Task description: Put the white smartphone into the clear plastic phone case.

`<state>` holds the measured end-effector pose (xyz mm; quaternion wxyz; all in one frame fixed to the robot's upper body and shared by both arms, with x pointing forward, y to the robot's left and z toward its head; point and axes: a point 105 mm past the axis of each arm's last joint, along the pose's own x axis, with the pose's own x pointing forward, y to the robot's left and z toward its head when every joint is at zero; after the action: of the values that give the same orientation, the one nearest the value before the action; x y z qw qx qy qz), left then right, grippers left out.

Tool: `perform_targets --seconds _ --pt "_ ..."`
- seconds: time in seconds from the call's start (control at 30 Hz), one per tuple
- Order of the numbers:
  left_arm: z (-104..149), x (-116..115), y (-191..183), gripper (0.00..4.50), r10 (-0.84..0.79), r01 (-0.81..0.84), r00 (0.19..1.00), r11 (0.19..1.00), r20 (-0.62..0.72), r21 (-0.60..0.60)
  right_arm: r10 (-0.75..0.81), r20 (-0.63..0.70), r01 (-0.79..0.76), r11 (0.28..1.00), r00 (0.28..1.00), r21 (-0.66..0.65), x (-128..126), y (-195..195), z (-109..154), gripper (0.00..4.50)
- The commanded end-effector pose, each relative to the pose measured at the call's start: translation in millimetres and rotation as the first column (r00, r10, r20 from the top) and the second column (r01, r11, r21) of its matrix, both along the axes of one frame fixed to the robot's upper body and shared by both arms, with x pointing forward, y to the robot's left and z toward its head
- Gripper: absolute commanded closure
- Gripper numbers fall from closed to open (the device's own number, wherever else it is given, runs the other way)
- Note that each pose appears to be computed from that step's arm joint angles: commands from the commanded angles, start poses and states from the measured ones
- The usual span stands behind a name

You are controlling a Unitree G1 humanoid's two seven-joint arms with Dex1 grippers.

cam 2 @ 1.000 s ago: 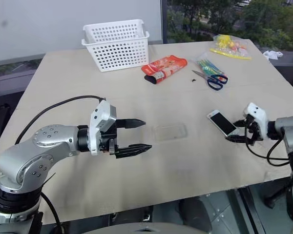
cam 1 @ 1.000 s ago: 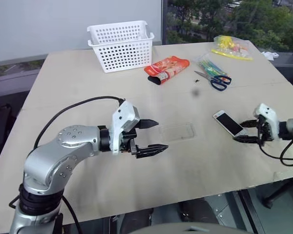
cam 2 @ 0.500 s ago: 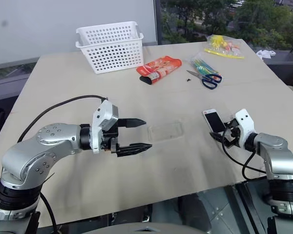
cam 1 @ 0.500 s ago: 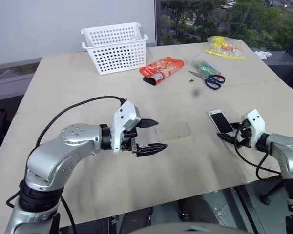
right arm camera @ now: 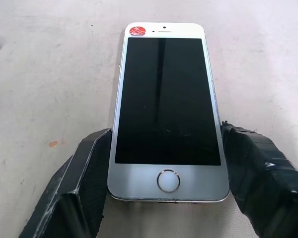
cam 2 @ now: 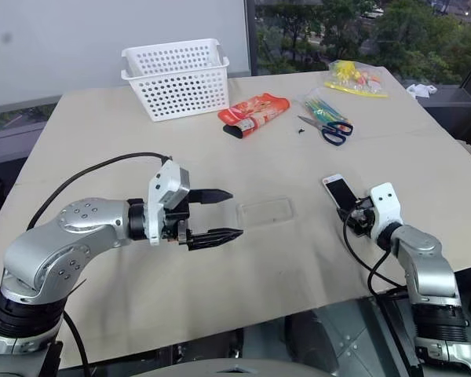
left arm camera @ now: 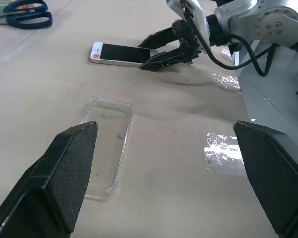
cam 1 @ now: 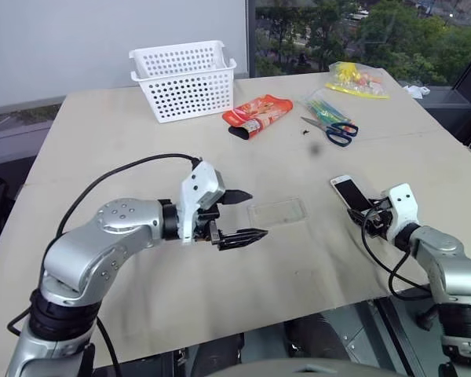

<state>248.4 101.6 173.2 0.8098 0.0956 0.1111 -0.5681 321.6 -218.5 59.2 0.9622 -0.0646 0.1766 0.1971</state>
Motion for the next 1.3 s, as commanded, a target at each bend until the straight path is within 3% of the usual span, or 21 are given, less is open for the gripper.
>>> perform_targets --seconds 0.03,0.17,0.27,0.4,0.53,0.63,0.8,1.0,1.3 --pt "4.6 2.9 -0.9 0.0 -0.009 0.009 0.999 1.0 0.037 0.0 0.068 -0.001 -0.068 0.998 0.998 -0.003 1.5 -1.2 -0.7 1.62" --pt "7.0 15.6 2.3 0.0 0.006 -0.006 1.0 1.0 0.02 -0.021 0.325 0.172 -0.324 0.945 0.93 -0.034 7.8 16.8 50.1 1.62" --pt "14.8 32.8 1.9 0.0 0.031 -0.029 0.999 0.998 0.032 -0.057 0.552 0.178 -0.533 0.833 0.814 -0.146 3.9 34.2 66.6 1.62" --pt "18.1 45.1 -0.6 1.2 0.026 -0.023 0.998 0.998 0.053 -0.058 0.75 0.091 -0.717 0.654 0.655 -0.24 2.2 50.1 73.5 1.62" --pt "12.1 49.6 -8.6 3.22 -0.014 0.016 0.997 0.999 0.071 -0.031 0.833 0.027 -0.801 0.539 0.552 -0.262 5.7 57.9 79.9 1.62" --pt "5.0 53.4 -26.3 4.46 -0.07 0.071 0.994 0.997 0.089 -0.014 0.875 -0.043 -0.842 0.448 0.482 -0.301 13.9 64.4 81.9 1.62" --pt "-14.4 59.9 -48.6 4.46 -0.139 0.133 0.984 0.989 0.11 0.06 0.915 -0.14 -0.881 0.311 0.379 -0.357 22.8 75.1 79.1 1.62" --pt "-28.2 77.4 -62.8 4.46 -0.125 0.108 0.982 0.986 0.14 0.123 0.916 -0.257 -0.896 0.19 0.309 -0.402 30.4 75.3 76.5 1.62" --pt "-46.4 71.3 -67.0 4.46 -0.128 0.111 0.986 0.981 0.106 0.16 0.928 -0.301 -0.899 0.072 0.219 -0.432 27.7 82.4 75.1 1.62"
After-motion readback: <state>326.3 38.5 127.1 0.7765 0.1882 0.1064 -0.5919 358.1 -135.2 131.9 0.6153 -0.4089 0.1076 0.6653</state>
